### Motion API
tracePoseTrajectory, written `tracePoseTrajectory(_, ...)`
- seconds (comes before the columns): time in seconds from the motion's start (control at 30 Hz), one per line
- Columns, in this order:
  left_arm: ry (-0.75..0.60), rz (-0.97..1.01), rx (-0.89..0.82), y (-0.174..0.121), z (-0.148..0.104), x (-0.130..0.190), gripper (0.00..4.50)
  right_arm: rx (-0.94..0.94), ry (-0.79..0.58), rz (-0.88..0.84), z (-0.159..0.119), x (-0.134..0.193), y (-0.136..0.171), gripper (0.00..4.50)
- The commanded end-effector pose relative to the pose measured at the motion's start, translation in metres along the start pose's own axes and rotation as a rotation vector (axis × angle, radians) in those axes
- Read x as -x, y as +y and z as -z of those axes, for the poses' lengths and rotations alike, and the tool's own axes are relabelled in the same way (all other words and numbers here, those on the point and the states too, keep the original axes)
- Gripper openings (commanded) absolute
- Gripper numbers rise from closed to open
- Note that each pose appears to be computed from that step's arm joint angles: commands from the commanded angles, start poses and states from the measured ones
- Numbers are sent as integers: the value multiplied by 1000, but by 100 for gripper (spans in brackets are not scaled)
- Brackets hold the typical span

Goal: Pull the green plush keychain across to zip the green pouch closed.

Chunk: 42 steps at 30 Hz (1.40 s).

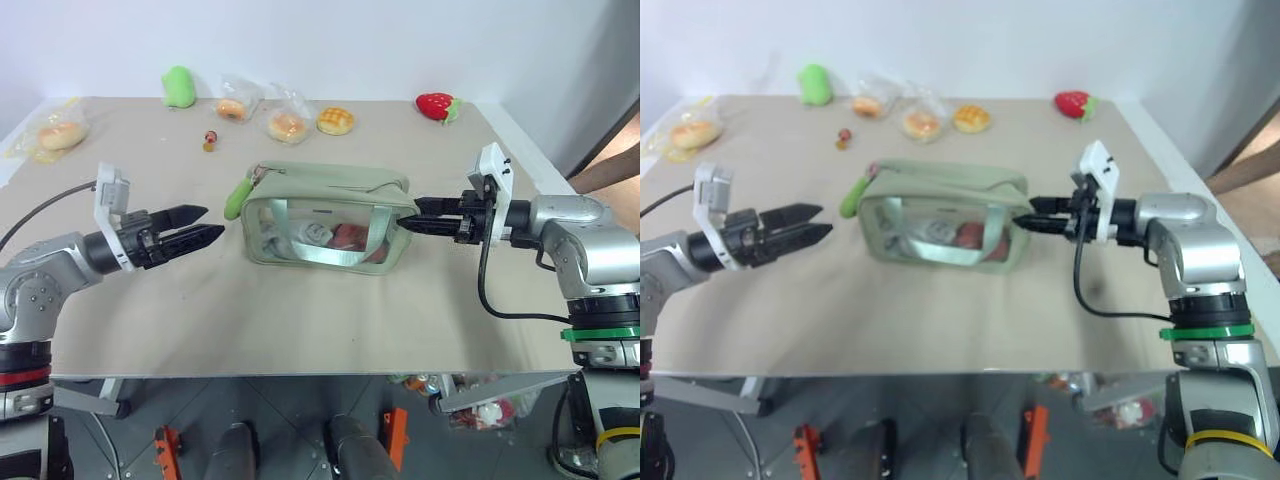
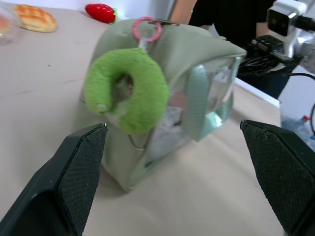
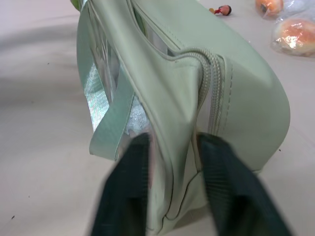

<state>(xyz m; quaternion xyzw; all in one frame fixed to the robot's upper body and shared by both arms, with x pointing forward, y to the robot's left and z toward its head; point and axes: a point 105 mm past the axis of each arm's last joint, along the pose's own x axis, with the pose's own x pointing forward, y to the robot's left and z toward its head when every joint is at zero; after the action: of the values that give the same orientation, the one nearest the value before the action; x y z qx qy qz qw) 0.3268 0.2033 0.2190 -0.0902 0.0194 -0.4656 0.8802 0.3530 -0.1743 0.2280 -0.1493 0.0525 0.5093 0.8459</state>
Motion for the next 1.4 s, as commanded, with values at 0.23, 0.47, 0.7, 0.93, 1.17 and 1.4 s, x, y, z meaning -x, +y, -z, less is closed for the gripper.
tracePoseTrajectory(0.23, -31, -28, -53, 12, -9, -17, 450, 59, -37, 22, -20, 6, -1, 1)
tracePoseTrajectory(0.47, 34, 13, -101, 11, -6, -28, 450, 61, -28, 29, -18, 7, -1, 1)
tracePoseTrajectory(0.7, -11, 32, -102, 14, -20, -36, 450, 59, -22, 39, -16, 8, 0, 1)
tracePoseTrajectory(0.93, 17, 64, -92, 10, -12, -37, 329, 60, -18, 50, -15, 9, -2, 0)
tracePoseTrajectory(1.17, 32, 81, -82, 8, -7, -36, 90, 60, -21, 53, -16, 8, -2, 0)
tracePoseTrajectory(1.4, 26, 67, -81, 8, -8, -37, 2, 62, -24, 42, -16, 5, -1, 0)
